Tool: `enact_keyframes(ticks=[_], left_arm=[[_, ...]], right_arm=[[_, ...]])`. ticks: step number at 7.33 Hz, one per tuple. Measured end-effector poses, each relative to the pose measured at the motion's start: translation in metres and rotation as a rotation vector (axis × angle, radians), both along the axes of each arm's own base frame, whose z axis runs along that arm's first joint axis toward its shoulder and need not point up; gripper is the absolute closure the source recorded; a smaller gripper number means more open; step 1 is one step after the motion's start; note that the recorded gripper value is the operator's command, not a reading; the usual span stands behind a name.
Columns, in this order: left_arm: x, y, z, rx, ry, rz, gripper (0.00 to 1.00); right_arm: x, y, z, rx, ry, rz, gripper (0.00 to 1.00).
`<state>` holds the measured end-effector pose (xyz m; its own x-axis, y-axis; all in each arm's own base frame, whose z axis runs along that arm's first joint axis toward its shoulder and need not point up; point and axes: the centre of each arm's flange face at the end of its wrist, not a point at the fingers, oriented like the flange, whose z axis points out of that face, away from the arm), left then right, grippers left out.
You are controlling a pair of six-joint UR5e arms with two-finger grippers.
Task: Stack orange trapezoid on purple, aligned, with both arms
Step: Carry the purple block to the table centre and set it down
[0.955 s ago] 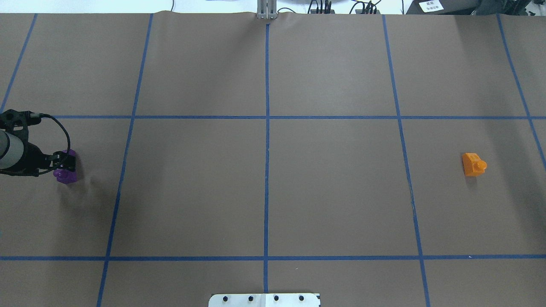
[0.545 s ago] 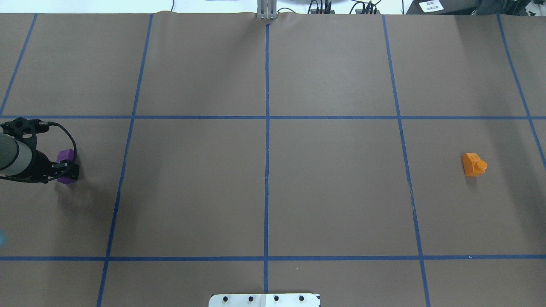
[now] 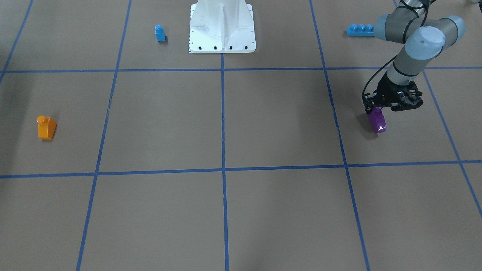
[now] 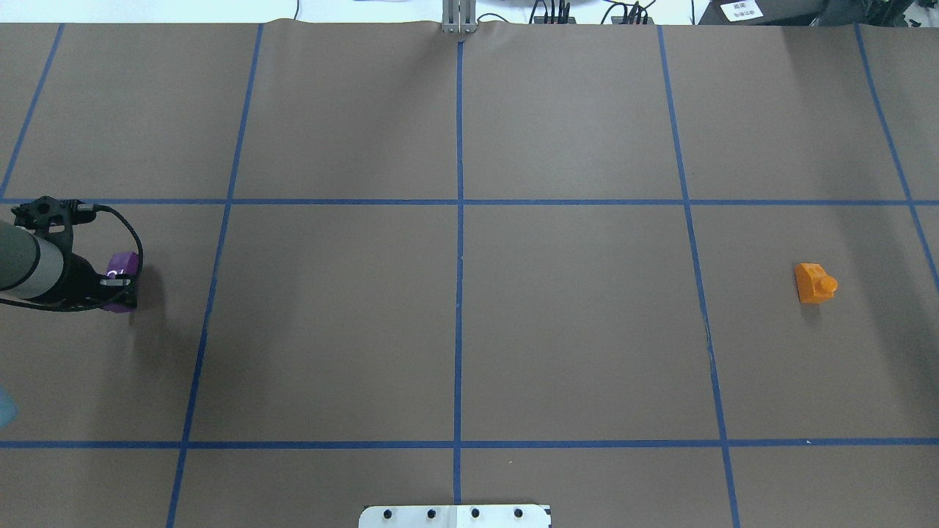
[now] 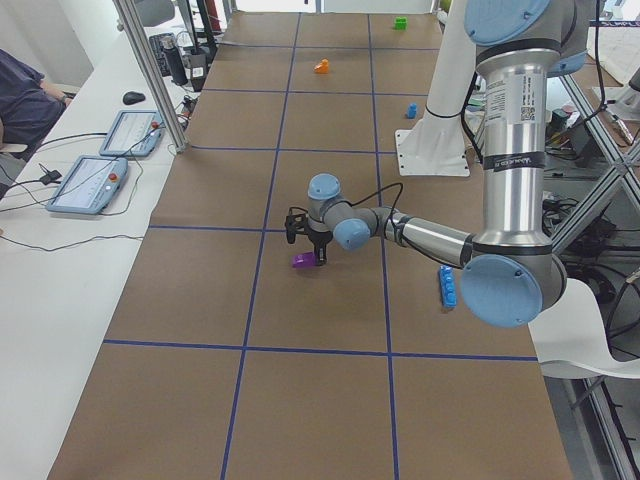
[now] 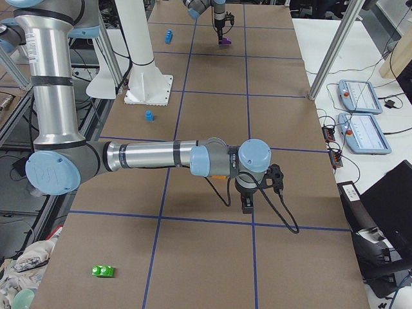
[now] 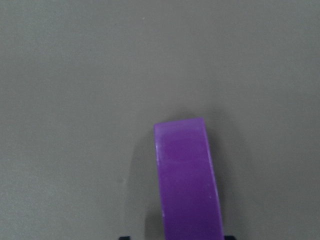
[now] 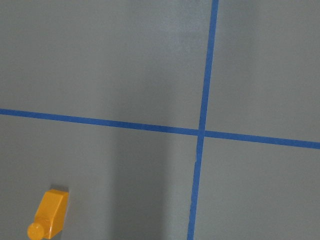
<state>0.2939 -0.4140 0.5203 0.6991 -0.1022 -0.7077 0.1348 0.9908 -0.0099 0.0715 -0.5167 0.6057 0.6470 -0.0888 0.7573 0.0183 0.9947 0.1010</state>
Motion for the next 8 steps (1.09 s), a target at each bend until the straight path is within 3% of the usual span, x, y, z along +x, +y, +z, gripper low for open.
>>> enact_keyframes(ticks=[2, 4, 6, 8], left_arm=[[0.032, -0.026, -0.067, 0.063, 0.036, 0.020, 1.00], [0.095, -0.058, -0.183, 0.191, 0.024, 0.091, 1.00], [0.170, -0.067, -0.289, 0.284, 0.030, 0.156, 1.00], [0.245, -0.076, -0.350, 0.369, 0.031, 0.202, 1.00]], right_arm=[[-0.001, 0.000, 0.000, -0.001, -0.002, 0.000, 0.00], [-0.007, 0.000, 0.004, -0.011, 0.000, -0.013, 0.00], [-0.014, 0.000, 0.015, -0.029, 0.003, -0.027, 0.00], [-0.030, -0.005, 0.015, -0.060, 0.004, -0.019, 0.00]])
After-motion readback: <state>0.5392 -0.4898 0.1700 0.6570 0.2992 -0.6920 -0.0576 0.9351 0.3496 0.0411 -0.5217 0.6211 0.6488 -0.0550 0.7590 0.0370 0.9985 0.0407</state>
